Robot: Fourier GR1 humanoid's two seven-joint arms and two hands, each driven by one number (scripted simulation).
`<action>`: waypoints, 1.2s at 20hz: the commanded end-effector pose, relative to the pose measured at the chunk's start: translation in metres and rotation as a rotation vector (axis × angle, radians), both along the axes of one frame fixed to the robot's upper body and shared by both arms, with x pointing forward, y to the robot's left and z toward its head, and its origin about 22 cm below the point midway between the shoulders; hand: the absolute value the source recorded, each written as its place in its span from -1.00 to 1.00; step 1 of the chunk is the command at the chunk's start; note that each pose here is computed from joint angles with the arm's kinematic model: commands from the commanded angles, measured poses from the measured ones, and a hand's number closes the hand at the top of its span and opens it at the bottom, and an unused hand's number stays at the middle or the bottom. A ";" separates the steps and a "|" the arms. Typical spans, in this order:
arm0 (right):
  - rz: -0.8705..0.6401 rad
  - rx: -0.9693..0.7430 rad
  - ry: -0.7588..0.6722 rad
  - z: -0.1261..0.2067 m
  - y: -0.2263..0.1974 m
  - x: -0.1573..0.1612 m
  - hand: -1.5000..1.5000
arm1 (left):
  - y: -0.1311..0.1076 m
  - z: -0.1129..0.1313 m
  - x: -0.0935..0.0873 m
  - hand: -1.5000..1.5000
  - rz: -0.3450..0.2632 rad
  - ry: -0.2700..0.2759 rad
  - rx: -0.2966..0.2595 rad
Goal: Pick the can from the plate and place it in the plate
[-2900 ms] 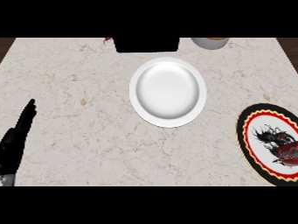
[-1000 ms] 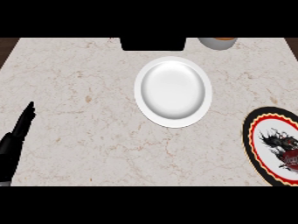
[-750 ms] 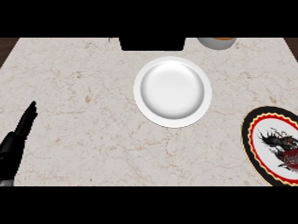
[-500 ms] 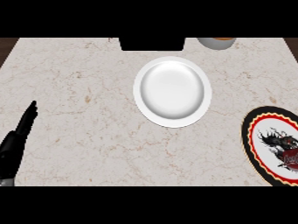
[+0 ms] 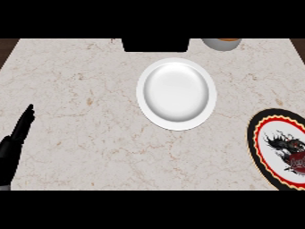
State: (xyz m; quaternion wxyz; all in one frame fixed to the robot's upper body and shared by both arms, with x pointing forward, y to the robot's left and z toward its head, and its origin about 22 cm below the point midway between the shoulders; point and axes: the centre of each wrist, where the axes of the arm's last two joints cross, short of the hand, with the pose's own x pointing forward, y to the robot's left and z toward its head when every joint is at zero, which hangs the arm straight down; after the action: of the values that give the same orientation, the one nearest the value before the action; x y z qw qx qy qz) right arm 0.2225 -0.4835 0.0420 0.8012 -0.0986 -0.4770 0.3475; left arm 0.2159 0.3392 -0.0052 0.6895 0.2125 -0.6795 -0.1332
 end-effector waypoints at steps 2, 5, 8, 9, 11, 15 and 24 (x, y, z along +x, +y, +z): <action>0.004 0.010 -0.001 -0.011 0.012 0.014 -1.00 | 0.003 -0.007 -0.001 0.00 0.005 -0.003 -0.003; 0.025 0.004 0.012 -0.018 0.022 -0.006 -1.00 | 0.004 0.009 0.006 0.00 0.004 0.003 0.010; 0.011 0.058 -0.046 -0.035 0.007 -0.005 1.00 | -0.008 -0.010 0.006 0.00 0.004 -0.003 -0.008; 0.018 0.073 -0.048 -0.018 0.009 0.001 1.00 | -0.006 -0.011 -0.002 0.00 0.001 0.012 -0.009; 0.024 0.083 -0.064 -0.023 0.015 0.005 1.00 | 0.000 -0.006 0.000 0.00 -0.005 0.010 -0.016; 0.022 0.049 -0.085 -0.039 0.015 0.018 1.00 | -0.005 0.016 0.006 0.00 -0.007 0.006 -0.014; -0.356 -0.567 -0.117 -0.016 0.042 0.029 1.00 | -0.004 0.008 0.003 0.00 0.002 0.002 -0.003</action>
State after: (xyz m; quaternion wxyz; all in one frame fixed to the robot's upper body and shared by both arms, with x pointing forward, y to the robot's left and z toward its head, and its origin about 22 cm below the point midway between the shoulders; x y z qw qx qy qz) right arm 0.2416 -0.4534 0.0158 0.7790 -0.2987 -0.4372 0.3360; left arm 0.2171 0.3370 0.0026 0.6902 0.2122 -0.6789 -0.1329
